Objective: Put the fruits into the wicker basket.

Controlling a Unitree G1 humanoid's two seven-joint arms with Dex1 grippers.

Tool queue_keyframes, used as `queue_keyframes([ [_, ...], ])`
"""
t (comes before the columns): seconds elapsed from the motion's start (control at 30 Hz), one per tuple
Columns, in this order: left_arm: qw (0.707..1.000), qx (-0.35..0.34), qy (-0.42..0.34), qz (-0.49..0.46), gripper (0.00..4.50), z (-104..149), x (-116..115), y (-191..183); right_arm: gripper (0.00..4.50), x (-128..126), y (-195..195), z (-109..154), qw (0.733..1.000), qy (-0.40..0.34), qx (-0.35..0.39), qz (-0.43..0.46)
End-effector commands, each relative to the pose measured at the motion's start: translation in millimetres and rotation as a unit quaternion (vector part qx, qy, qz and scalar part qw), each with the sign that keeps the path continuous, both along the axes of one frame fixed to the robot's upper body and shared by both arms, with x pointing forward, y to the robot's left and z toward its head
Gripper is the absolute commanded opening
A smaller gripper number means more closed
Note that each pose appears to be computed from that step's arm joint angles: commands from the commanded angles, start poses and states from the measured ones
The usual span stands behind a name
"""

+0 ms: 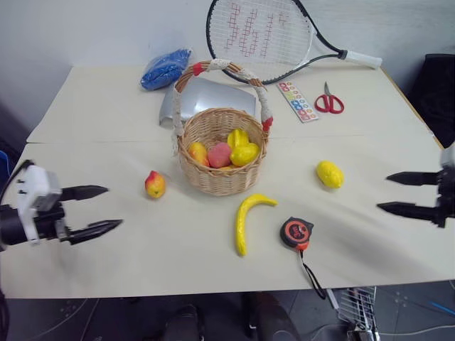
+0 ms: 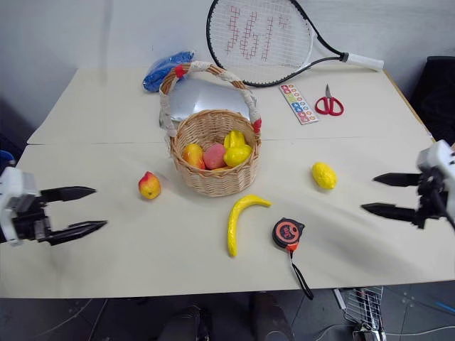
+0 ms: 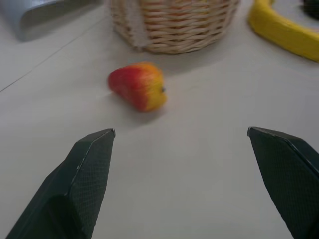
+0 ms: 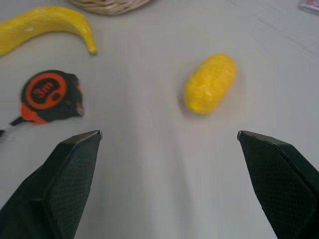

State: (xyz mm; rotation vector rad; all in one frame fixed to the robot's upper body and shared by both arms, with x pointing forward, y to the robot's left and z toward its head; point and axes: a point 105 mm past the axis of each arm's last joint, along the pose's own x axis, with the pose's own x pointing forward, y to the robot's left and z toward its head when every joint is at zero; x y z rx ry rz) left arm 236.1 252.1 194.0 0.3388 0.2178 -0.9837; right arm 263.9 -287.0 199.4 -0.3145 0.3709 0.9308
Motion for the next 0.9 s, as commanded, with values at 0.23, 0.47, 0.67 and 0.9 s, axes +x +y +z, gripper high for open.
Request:
queue_keyframes([
  [0.23,0.971,0.028,-0.023,-0.235,4.47,27,-6,-92,4.50,-13,114,-37,0.996,-0.069,0.014,0.055],
  [0.47,0.954,0.016,-0.022,-0.299,4.47,41,-4,-114,4.50,-14,124,-81,0.998,-0.058,-0.014,0.030],
  [0.67,0.950,-0.001,-0.036,-0.311,4.47,53,4,-123,4.50,-13,117,-101,0.999,-0.040,-0.034,0.012],
  [0.9,0.948,-0.006,-0.039,-0.317,4.50,53,6,-129,3.49,-10,119,-111,0.998,-0.041,-0.040,0.013],
])
